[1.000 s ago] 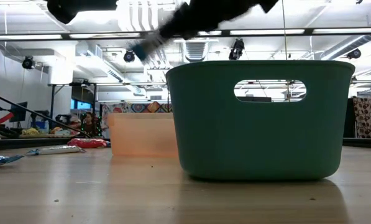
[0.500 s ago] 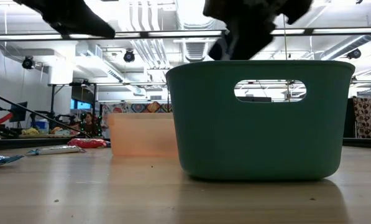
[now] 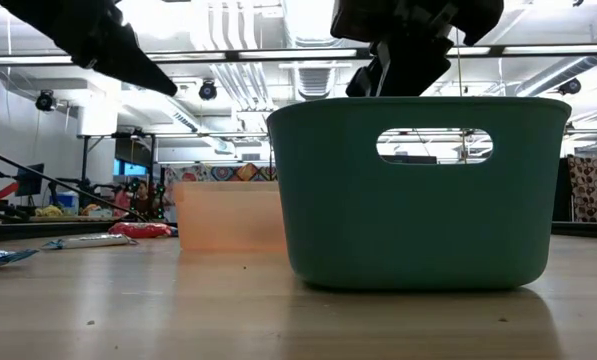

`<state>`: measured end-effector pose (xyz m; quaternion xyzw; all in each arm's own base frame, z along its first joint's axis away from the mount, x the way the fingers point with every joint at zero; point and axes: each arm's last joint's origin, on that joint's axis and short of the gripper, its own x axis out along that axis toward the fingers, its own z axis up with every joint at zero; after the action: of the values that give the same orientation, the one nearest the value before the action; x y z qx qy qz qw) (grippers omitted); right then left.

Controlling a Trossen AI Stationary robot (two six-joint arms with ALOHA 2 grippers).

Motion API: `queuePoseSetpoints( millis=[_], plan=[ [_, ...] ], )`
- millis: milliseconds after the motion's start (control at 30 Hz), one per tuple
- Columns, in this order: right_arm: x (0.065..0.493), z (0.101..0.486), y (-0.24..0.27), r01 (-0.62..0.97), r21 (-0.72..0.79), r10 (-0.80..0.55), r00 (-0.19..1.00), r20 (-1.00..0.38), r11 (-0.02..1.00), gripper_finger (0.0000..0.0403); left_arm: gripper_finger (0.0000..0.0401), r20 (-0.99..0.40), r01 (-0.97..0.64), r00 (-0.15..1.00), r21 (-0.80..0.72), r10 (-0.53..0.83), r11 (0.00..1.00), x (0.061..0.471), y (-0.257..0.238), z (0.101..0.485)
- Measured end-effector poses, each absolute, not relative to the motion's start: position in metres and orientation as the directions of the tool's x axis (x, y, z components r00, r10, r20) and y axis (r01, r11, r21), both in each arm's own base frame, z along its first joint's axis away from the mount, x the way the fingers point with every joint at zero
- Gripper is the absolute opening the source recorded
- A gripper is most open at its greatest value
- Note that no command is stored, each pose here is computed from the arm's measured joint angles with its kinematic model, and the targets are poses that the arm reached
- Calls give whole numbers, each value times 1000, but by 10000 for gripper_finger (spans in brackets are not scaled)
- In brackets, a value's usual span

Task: Sort candy
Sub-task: Put the white chocolate bar into the green bin, then put the red chocolate bar into the orange bin

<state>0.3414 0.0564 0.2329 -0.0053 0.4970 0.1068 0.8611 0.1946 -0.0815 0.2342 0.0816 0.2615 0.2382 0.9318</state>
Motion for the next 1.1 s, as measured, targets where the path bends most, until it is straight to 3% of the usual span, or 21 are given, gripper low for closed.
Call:
queuePoseSetpoints(
  millis=[200, 333, 667, 933, 1100],
  plan=[
    [340, 234, 56, -188, 97, 176, 469, -865, 977, 122, 47, -465, -457, 737, 191, 490, 869, 196, -78, 233],
    [338, 238, 56, -188, 97, 176, 469, -865, 977, 134, 39, -551, -433, 703, 171, 451, 885, 199, -66, 231],
    [332, 242, 55, -176, 105, 175, 451, -875, 979, 135, 37, -830, -419, 464, 102, 309, 902, 195, -12, 214],
    [332, 242, 55, -184, 100, 175, 453, -874, 978, 141, 37, -880, -443, 371, 112, 296, 890, 190, 24, 209],
    [333, 242, 55, -192, 96, 176, 456, -872, 977, 139, 37, -884, -541, 344, 90, 317, 837, 188, 43, 208]
  ],
)
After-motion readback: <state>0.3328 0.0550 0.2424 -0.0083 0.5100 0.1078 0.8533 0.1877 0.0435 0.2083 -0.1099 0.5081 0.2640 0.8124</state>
